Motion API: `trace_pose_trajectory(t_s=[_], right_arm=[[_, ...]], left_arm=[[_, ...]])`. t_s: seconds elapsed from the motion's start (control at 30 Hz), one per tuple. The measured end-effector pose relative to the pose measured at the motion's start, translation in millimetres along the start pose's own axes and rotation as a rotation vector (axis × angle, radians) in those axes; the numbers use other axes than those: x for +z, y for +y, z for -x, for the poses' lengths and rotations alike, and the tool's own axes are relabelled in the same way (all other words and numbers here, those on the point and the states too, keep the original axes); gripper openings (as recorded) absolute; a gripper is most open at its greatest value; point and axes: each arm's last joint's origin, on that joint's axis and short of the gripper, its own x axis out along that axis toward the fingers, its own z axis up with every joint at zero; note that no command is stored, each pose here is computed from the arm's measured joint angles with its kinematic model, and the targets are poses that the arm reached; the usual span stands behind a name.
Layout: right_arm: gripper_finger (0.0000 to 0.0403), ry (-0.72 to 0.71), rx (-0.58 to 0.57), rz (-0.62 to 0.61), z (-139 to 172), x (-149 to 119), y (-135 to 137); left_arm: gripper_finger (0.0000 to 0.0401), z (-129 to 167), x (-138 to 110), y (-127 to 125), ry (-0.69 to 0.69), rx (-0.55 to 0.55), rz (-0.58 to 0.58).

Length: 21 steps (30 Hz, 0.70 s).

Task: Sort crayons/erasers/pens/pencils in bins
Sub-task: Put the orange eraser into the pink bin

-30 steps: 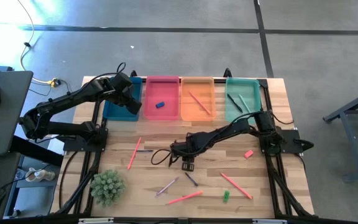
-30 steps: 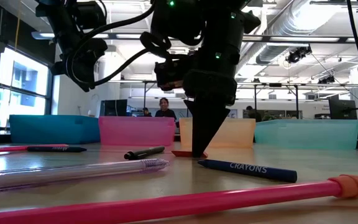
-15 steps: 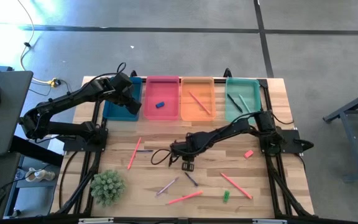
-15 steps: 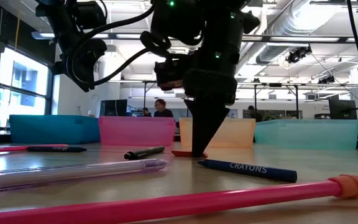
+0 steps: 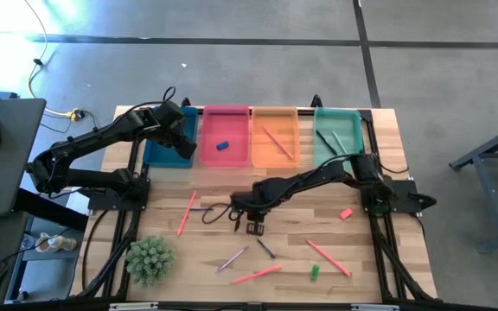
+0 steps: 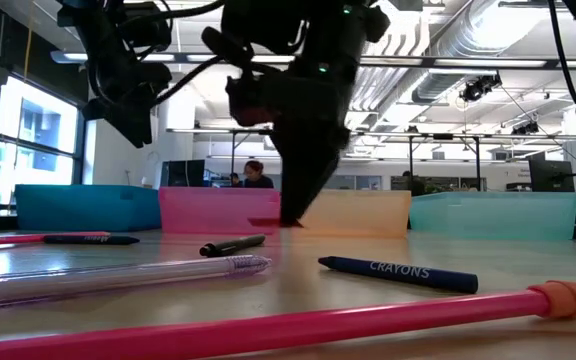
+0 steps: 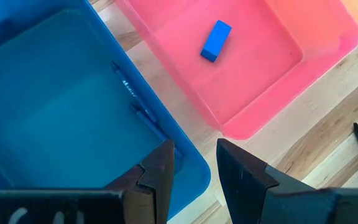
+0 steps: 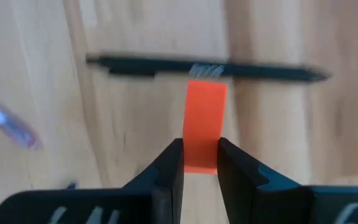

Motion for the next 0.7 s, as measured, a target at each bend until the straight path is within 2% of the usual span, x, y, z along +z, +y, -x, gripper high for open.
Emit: trace_pose_trajectory(t_s=[0.2,0.37,0.7], right_arm=[[0.0067,-0.046,0.005,-0.02,19.0,17.4,-8.5],[0.0067,-0.128,-0.019,-0.04,41.2,38.1,-26.1],[0.0067,-0.276,-0.109,-0.158,74.9,68.2,-92.2]], left_arm=[[0.011,0.0,-0.6,0.2,0.006,0.002,0.0],[0.011,0.0,-0.8,0.2,0.008,0.002,-0.006],[0.011,-0.1,-0.8,0.5,0.008,0.003,-0.03]])
